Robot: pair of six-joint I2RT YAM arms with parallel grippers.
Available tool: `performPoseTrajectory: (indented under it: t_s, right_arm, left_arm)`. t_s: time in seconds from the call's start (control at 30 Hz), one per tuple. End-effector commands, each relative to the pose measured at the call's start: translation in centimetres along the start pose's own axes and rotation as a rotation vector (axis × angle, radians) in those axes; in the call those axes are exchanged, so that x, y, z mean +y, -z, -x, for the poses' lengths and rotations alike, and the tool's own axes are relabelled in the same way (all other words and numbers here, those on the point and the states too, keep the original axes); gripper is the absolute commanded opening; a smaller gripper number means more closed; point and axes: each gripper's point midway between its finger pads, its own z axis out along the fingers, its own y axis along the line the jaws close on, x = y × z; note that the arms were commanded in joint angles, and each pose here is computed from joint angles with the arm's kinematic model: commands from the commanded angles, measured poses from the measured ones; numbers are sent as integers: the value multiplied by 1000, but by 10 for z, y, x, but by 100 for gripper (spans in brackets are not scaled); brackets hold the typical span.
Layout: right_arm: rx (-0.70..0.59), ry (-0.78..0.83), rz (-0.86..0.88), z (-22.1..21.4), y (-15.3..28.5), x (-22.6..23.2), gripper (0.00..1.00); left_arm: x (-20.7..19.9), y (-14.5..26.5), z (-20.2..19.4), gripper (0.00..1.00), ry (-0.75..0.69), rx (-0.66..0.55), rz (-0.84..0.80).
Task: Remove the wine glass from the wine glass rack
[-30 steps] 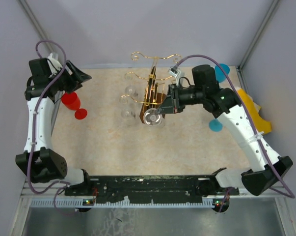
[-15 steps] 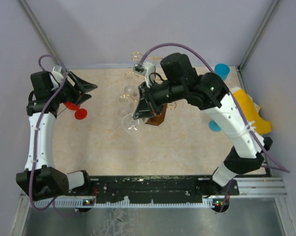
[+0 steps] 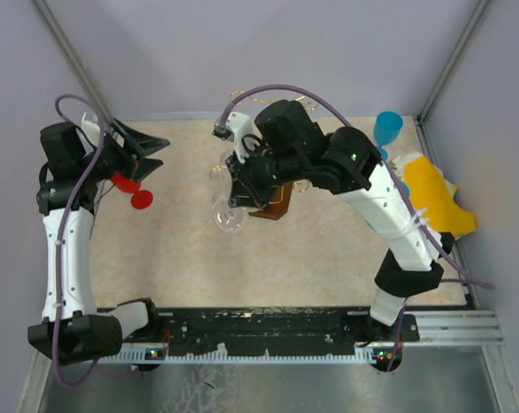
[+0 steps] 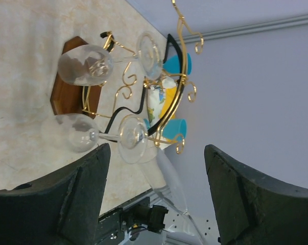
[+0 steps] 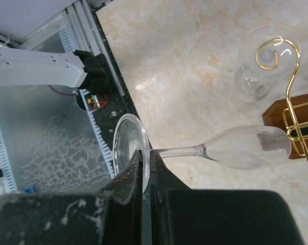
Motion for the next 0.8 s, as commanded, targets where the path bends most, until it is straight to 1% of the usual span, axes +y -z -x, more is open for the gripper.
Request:
performPoseTrajectory:
  t_s: [0.0,0.17,0.33,0.43,0.6,0.77]
  right_arm:
    - [-135,156,-104,28,17,2,0]
    - [-165,226,-161,35,18,8,0]
    - [-153,237,-190,32,15,6,0]
    - [-132,224,-189,27,11,5,0]
    - [-101,189,-133,17,6,14,0]
    - [-106,153,-58,15,8,31,0]
  left_arm:
    - [-47,13,4,80,-31,11,-123]
    - [-66,18,5,81,-37,24,-166]
    - [-69,15,-6,81,-21,72,-198]
    - [-68,15,-9,81,-21,70,-197]
    - [-71,15,-11,81,-25,80,-206]
    - [-71,14,-17,81,-21,98,-209]
